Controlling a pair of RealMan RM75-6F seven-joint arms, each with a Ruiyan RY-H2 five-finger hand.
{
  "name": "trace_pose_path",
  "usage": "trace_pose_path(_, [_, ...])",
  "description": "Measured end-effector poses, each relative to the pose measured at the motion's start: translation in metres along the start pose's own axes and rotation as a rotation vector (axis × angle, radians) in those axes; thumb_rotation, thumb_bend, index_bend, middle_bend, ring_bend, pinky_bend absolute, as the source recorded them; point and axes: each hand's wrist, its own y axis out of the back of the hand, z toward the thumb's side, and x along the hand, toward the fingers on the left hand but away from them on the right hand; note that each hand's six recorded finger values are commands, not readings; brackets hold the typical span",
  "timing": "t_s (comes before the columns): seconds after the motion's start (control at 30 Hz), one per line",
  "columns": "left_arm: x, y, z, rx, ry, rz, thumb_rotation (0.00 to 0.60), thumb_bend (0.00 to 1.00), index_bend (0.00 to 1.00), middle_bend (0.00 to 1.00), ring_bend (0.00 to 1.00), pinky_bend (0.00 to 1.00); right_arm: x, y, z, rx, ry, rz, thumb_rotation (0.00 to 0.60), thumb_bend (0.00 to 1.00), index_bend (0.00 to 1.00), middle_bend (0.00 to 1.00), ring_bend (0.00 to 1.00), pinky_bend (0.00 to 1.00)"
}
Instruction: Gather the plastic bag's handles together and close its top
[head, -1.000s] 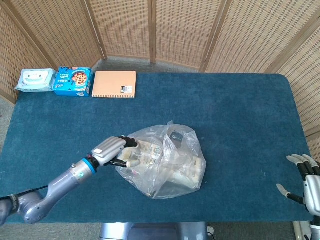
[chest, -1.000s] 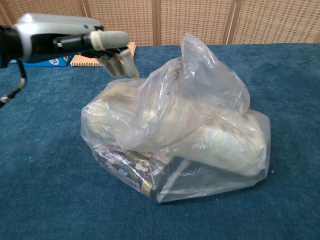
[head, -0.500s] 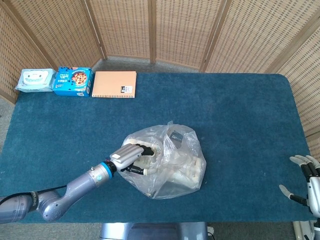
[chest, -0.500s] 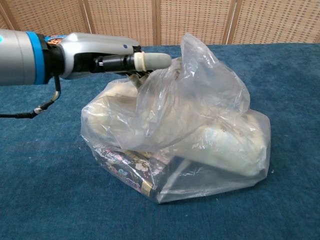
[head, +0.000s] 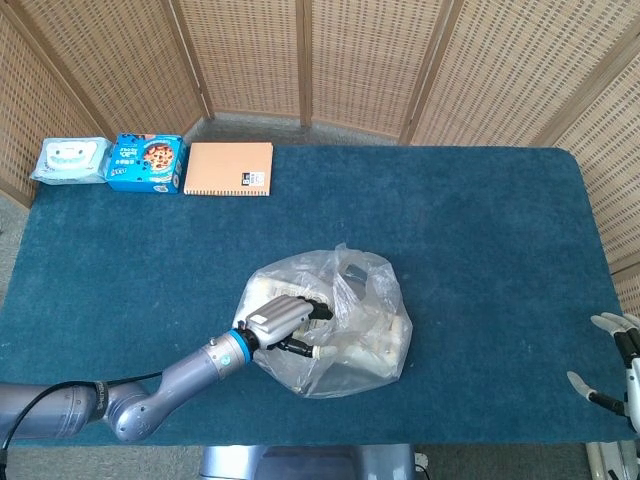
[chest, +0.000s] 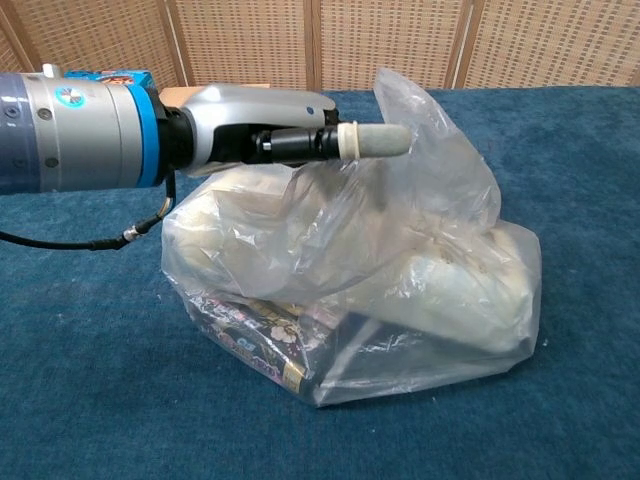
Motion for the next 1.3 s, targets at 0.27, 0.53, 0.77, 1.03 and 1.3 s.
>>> trace_pose_path(0.27, [0.008,-0.005,0.0,-0.108,-0.023,0.04,0.0,0.15,0.38,0.3,0.25,0.2,0.001,0.002,-0.005,-0.002,-0.01,-0.008,0.546,0.19,0.24,0.23,0.17,0.16])
trace_pose_path(0.53, [0.002,0.011,-0.01,-0.22,-0.07,0.197,0.0,0.15,0.38,0.3,0.24,0.2,0.001,0.002,-0.005,-0.001,-0.008,-0.009,0.543,0.19,0.24,0.23,0.17,0.16])
trace_pose_path(0.77, [-0.008,0.024,-0.021,-0.35,-0.116,0.322,0.0,0.14,0.38,0.3,0.24,0.19,0.0,0.002,-0.001,0.001,0.0,-0.008,0.541,0.19,0.24,0.23,0.17,0.16])
trace_pose_path(1.03, [-0.021,0.038,-0.032,-0.51,-0.178,0.446,0.0,0.14,0.38,0.3,0.24,0.19,0.001,0.006,0.002,0.006,0.003,-0.018,0.546,0.19,0.23,0.23,0.17,0.16])
trace_pose_path(1.3, [-0.032,0.045,-0.037,-0.681,-0.224,0.504,0.0,0.14,0.38,0.3,0.24,0.22,0.002,0.007,0.004,0.007,0.005,-0.019,0.544,0.19,0.23,0.23,0.17,0.16])
